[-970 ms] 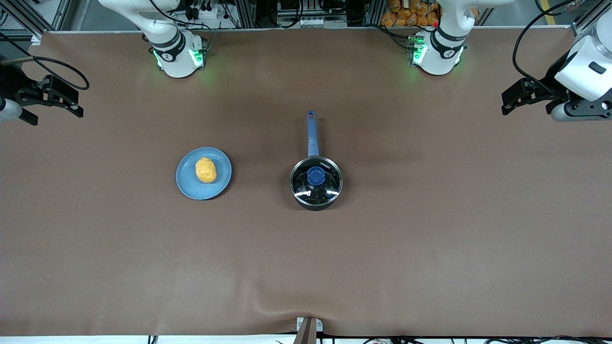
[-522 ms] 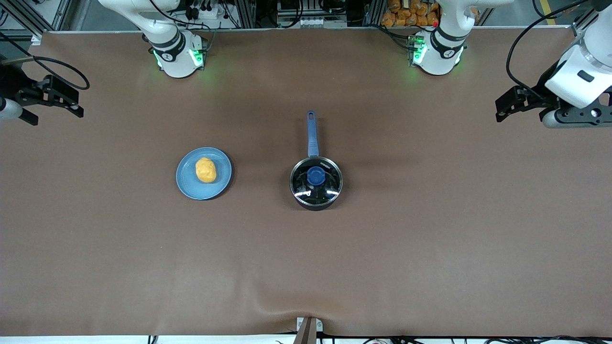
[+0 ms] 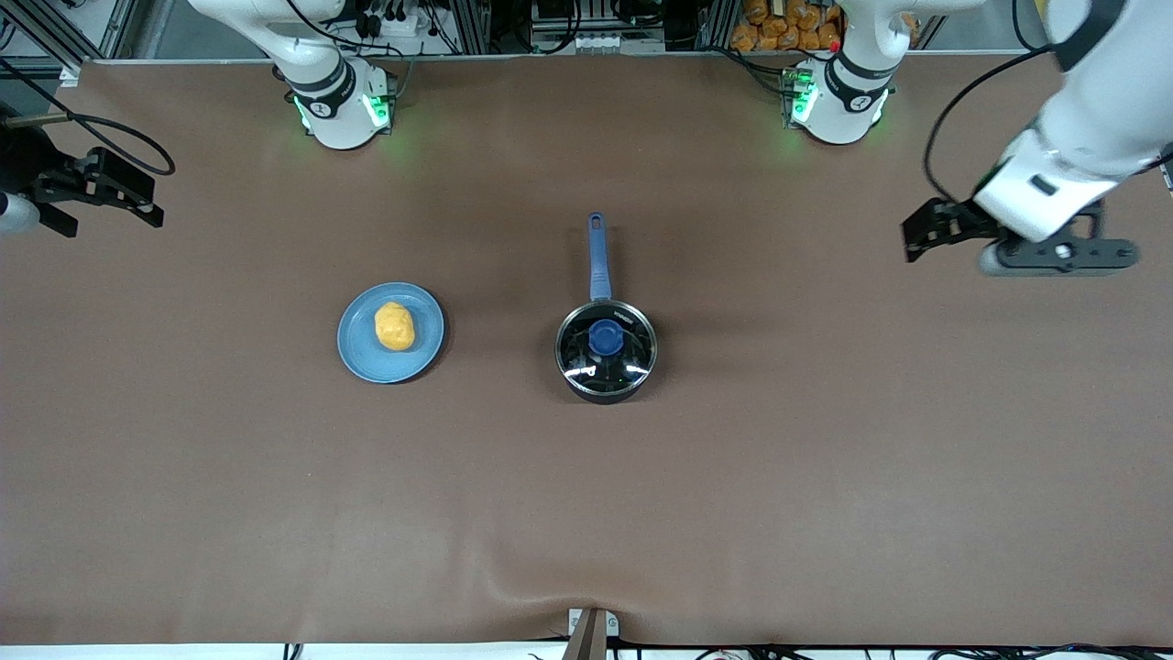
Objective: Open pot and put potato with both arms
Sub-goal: 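Lower the left gripper onto the blue lid knob and grasp it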
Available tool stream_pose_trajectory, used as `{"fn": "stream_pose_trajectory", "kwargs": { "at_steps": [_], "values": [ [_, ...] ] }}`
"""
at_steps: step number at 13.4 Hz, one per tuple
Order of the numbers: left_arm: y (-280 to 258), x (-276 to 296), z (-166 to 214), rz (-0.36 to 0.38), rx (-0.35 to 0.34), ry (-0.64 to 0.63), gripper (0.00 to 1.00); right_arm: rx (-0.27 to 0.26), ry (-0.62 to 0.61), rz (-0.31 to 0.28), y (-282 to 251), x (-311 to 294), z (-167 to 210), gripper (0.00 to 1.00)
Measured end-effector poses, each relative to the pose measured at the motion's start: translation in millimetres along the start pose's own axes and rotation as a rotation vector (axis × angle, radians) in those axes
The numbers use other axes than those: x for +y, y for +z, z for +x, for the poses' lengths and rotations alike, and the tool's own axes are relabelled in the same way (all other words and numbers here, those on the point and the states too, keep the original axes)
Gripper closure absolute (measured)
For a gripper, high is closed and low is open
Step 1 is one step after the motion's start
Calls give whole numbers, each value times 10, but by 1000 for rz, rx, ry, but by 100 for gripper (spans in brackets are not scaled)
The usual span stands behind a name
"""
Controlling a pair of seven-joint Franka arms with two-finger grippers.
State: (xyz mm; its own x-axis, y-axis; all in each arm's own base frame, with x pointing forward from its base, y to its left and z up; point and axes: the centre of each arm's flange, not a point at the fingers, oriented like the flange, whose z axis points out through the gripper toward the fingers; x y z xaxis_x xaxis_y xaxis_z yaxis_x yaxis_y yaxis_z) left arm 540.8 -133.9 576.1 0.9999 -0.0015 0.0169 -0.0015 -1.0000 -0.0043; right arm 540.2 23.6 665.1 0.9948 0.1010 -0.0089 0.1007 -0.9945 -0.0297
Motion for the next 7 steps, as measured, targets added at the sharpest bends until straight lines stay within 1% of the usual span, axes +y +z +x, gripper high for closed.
{"fn": "stream_pose_trajectory", "kwargs": {
  "at_steps": [4, 7],
  "values": [
    [209, 883, -44, -24, 6, -43, 0, -5, 3, 1, 5, -7, -5, 0],
    [312, 1473, -26, -71, 13, -27, 0, -7, 3, 1, 7, -11, -5, 0]
  ]
}}
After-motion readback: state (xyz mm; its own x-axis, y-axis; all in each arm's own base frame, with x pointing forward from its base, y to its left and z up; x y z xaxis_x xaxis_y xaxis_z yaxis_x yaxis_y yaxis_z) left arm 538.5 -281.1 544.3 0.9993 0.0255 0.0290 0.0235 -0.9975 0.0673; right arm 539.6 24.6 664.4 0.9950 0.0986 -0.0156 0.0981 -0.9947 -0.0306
